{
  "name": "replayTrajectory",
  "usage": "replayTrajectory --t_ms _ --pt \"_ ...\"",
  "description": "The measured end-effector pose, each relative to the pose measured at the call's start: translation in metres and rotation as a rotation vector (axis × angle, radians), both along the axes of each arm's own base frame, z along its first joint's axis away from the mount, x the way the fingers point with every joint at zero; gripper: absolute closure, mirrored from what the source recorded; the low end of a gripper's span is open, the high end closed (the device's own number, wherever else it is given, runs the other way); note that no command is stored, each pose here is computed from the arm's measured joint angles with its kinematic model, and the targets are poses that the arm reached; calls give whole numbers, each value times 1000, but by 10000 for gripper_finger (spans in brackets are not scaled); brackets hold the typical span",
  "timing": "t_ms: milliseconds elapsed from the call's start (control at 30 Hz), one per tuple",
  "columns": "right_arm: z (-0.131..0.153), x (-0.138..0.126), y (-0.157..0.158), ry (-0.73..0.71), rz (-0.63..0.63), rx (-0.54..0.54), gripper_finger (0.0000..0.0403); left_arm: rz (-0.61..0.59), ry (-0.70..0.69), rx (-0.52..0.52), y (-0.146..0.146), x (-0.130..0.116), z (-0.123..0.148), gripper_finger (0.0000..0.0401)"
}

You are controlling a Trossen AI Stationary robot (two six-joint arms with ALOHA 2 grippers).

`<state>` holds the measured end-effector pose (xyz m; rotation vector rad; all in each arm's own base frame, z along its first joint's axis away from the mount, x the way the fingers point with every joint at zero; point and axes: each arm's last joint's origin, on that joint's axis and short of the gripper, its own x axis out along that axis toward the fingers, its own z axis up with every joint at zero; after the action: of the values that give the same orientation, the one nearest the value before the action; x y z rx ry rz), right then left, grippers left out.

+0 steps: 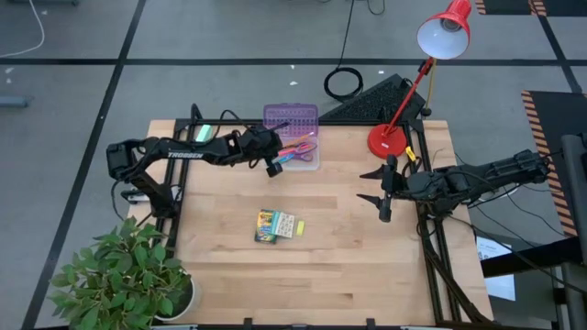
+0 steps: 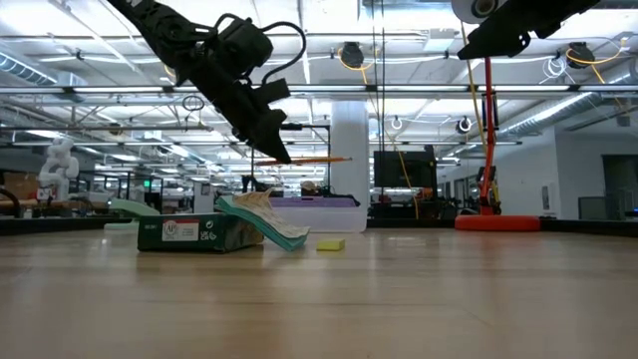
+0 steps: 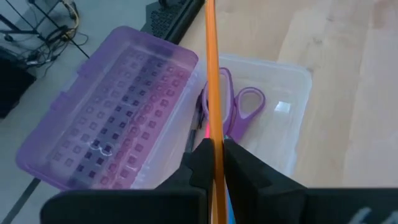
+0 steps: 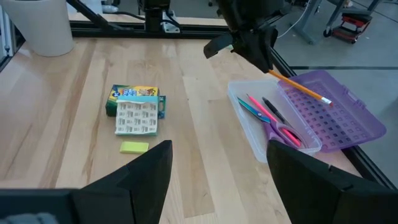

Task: Pack school essentials
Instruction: Put the yellow pencil into the purple supply box, then put the blue sticky notes into the purple supply box

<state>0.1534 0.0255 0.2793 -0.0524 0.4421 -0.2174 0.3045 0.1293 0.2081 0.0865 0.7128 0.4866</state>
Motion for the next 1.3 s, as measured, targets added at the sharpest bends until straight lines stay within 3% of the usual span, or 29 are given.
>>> replayTrajectory --t_ms 767,1000,1100,1300 --pt "0 0 0 0 1 -1 147 -3 93 -63 18 16 -60 370" --pt "0 0 0 1 1 -2 147 15 101 -77 18 17 -66 370" --pt "0 0 0 1 1 -1 147 39 100 -70 19 17 -66 356" --pt "0 0 0 1 1 -2 147 93 90 -75 19 16 -66 291"
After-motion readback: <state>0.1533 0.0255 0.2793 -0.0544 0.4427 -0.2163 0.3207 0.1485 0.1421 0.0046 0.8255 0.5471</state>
